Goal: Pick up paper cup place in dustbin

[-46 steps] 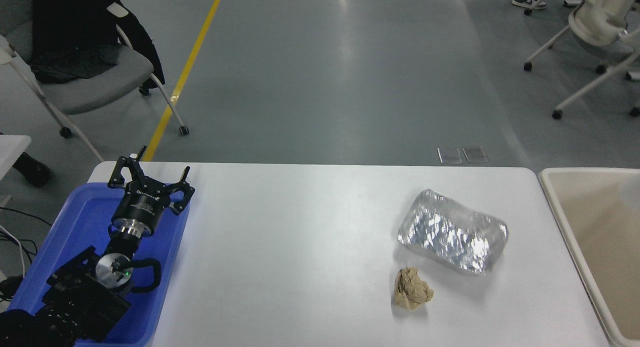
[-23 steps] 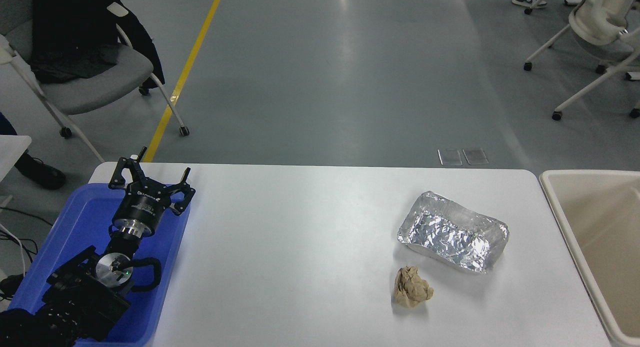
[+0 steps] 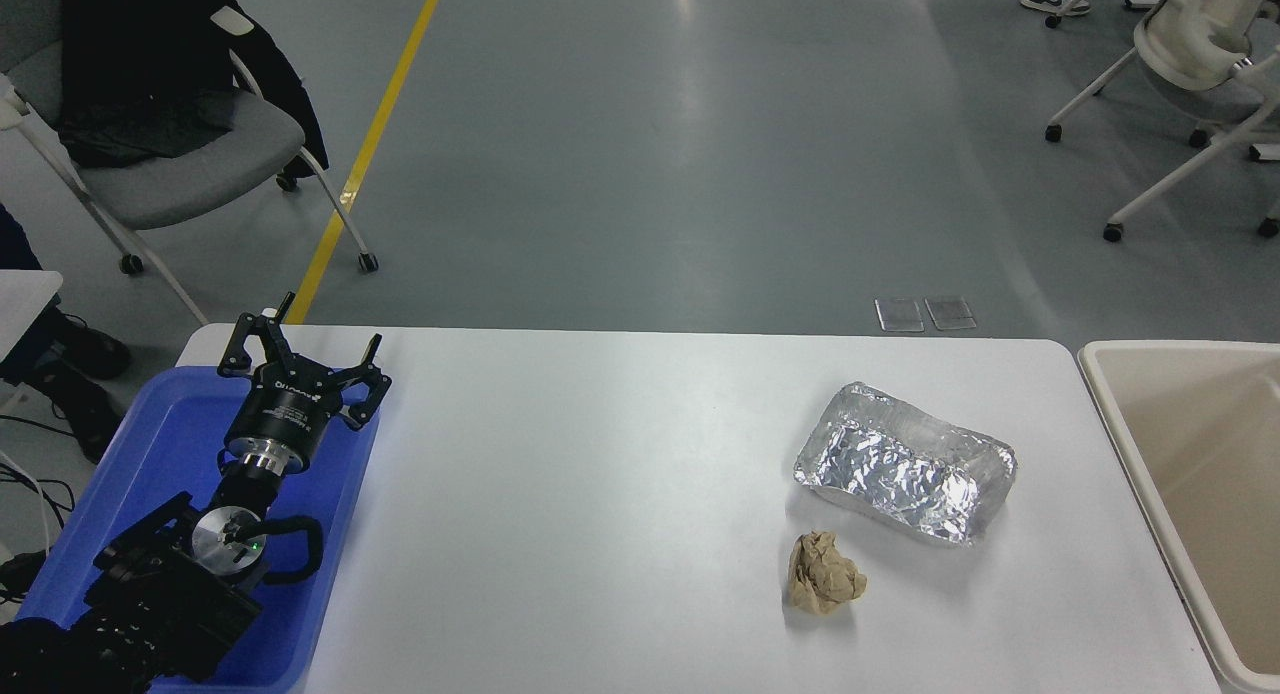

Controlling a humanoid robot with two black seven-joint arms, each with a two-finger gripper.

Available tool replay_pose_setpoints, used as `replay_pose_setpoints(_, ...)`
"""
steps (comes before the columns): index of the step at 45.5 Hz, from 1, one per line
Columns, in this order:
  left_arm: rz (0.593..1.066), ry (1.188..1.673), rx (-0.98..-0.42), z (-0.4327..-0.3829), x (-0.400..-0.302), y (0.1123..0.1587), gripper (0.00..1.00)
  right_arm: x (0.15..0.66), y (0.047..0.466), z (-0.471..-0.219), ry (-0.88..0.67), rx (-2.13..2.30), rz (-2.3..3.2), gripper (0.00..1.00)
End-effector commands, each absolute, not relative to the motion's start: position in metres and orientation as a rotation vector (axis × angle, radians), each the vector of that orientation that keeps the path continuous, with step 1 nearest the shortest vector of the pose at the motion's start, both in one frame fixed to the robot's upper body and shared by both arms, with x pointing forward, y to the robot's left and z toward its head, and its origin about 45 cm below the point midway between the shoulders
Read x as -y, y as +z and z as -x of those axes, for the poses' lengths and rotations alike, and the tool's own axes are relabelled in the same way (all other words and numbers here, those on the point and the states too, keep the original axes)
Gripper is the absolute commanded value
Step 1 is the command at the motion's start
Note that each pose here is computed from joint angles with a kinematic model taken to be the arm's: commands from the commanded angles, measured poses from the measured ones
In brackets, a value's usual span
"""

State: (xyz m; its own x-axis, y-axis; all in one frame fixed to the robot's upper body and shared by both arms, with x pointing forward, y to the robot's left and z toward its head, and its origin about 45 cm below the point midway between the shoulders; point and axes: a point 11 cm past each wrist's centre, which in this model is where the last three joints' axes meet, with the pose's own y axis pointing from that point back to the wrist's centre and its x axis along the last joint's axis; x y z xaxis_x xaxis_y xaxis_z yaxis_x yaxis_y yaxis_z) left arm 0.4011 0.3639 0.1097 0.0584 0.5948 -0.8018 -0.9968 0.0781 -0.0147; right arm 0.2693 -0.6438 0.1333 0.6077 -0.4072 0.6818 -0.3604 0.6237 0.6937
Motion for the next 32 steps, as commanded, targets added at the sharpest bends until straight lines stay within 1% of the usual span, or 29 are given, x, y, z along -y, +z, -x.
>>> replay_pose_setpoints(1, 0.701, 1.368, -0.736, -0.4011, -0.3639, 0.1098, 1.00, 0.636, 0.127, -0.278, 0.055, 1.011, -0.887, 0.50)
replay_pose_setpoints(3, 0.701, 1.368, -0.736, -0.4011, -0.3639, 0.1098, 1.00, 0.635, 0.129, -0.282, 0.092, 1.031, -0.871, 0.76)
replay_pose_setpoints(4, 0.701, 1.368, -0.736, -0.4011, -0.3639, 0.1098, 1.00, 0.635, 0.129, -0.283, 0.108, 1.039, -0.865, 0.87)
replay_pose_setpoints(5, 0.701, 1.368, -0.736, -0.4011, -0.3639, 0.1098, 1.00, 0.635, 0.130, -0.284, 0.121, 1.046, -0.859, 0.93)
replay_pose_setpoints(8, 0.701, 1.368, -0.736, -0.4011, -0.3639, 0.1098, 1.00, 0.634, 0.130, -0.285, 0.137, 1.054, -0.853, 0.99)
replay_pose_setpoints(15, 0.701, 1.368, -0.736, -0.4011, -0.3639, 0.1098, 1.00, 0.632, 0.129, -0.287, 0.137, 1.056, -0.862, 0.99)
replay_pose_setpoints(16, 0.700, 1.369, -0.737, -0.4005, -0.3641, 0.1091, 1.00, 0.630, 0.127, -0.287, 0.134, 1.054, -0.867, 0.99)
replay_pose_setpoints(17, 0.700, 1.368, -0.736, -0.4011, -0.3639, 0.1098, 1.00, 0.629, 0.126, -0.287, 0.130, 1.052, -0.874, 0.99)
replay_pose_setpoints(20, 0.701, 1.368, -0.736, -0.4011, -0.3639, 0.1098, 1.00, 0.625, 0.119, -0.284, 0.109, 1.039, -0.898, 0.99)
replay_pose_setpoints(22, 0.701, 1.368, -0.736, -0.4011, -0.3639, 0.1098, 1.00, 0.621, 0.117, -0.287, 0.102, 1.037, -0.917, 0.99)
replay_pose_setpoints(24, 0.701, 1.368, -0.736, -0.4011, -0.3639, 0.1098, 1.00, 0.620, 0.123, -0.293, 0.097, 1.047, -0.935, 0.99)
replay_pose_setpoints(28, 0.701, 1.368, -0.736, -0.4011, -0.3639, 0.1098, 1.00, 0.626, 0.137, -0.293, 0.066, 1.071, -0.958, 0.99)
replay_pose_setpoints(32, 0.701, 1.368, -0.736, -0.4011, -0.3639, 0.1098, 1.00, 0.615, 0.147, -0.302, 0.044, 1.063, -1.029, 1.00)
